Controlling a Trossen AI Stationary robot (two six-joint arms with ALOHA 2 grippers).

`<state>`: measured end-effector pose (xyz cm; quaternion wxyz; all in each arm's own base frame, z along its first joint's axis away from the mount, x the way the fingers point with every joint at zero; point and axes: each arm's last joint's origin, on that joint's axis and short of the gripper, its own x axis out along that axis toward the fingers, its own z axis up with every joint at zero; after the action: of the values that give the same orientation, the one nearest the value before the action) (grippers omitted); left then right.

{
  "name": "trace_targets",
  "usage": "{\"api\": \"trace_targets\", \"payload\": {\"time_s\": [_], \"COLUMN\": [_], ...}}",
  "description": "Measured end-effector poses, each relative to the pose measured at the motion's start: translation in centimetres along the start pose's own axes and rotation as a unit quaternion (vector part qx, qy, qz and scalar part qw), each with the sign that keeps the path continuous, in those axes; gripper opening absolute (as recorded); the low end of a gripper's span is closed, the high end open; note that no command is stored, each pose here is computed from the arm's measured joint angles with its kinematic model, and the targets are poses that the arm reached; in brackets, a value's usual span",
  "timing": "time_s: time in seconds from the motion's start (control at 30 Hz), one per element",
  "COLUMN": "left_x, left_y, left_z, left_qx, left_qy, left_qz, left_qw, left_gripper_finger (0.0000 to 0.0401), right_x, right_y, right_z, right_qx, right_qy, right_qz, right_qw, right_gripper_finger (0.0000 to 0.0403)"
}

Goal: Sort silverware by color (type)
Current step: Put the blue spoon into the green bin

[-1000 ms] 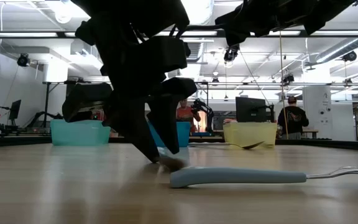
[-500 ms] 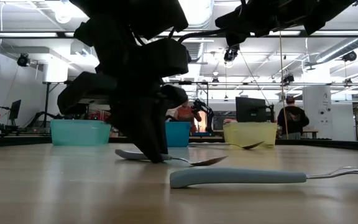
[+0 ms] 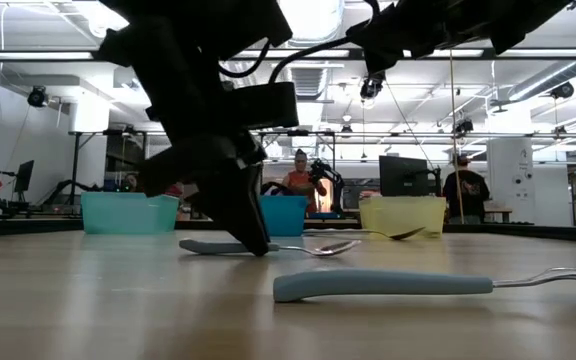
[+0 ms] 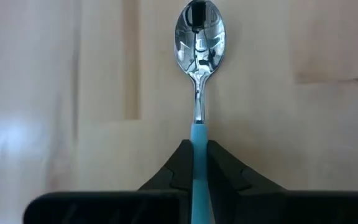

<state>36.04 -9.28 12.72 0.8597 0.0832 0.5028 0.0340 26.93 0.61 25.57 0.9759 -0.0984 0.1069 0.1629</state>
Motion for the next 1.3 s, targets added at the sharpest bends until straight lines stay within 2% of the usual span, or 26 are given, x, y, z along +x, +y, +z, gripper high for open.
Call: {"api": "trace_targets", "payload": {"time_s": [0.23,0.4,0.53,0.83,1.0,1.2,1.3], "left_x": [-0.7,-1.3,-2.4,-5.9,-7.6,-7.5,-6.8], "left_y": [-1.0,-1.5,-1.4,-0.5,0.2,-0.1,-0.4], "left_z": [-0.2,-0.1,0.3,1.0,1.2,1.3,1.4], "left_qx": [-0.046,-0.055,-0.063,-0.078,-0.091,-0.042,-0.017], "left_qy": [-0.01,-0.019,-0.037,-0.072,-0.093,-0.085,-0.086], "left_qz": [0.043,0.042,0.048,0.093,0.119,0.086,0.087], "left_qw": [0.998,0.997,0.996,0.99,0.984,0.992,0.992], "left_gripper_finger": [0.0004,0.0002,0.0,0.0008,0.0005,0.0002,0.0002], "right_x": [-0.9,-1.3,-1.7,-2.8,-2.8,-2.8,-2.8], "right_y": [-0.1,0.0,0.1,-0.1,-0.1,-0.1,-0.1], "right_z": [0.2,0.3,0.3,0.3,0.2,0.2,0.2], "right_qx": [0.027,0.036,0.047,0.088,0.093,0.092,0.092], "right_qy": [0.014,0.025,0.038,0.06,0.066,0.065,0.066], "right_qz": [-0.028,-0.033,-0.042,-0.102,-0.114,-0.114,-0.114], "right_qw": [0.999,0.998,0.997,0.989,0.987,0.987,0.987], "right_gripper_finger": [0.0009,0.0009,0.0009,0.0009,0.0009,0.0009,0.0009]}}
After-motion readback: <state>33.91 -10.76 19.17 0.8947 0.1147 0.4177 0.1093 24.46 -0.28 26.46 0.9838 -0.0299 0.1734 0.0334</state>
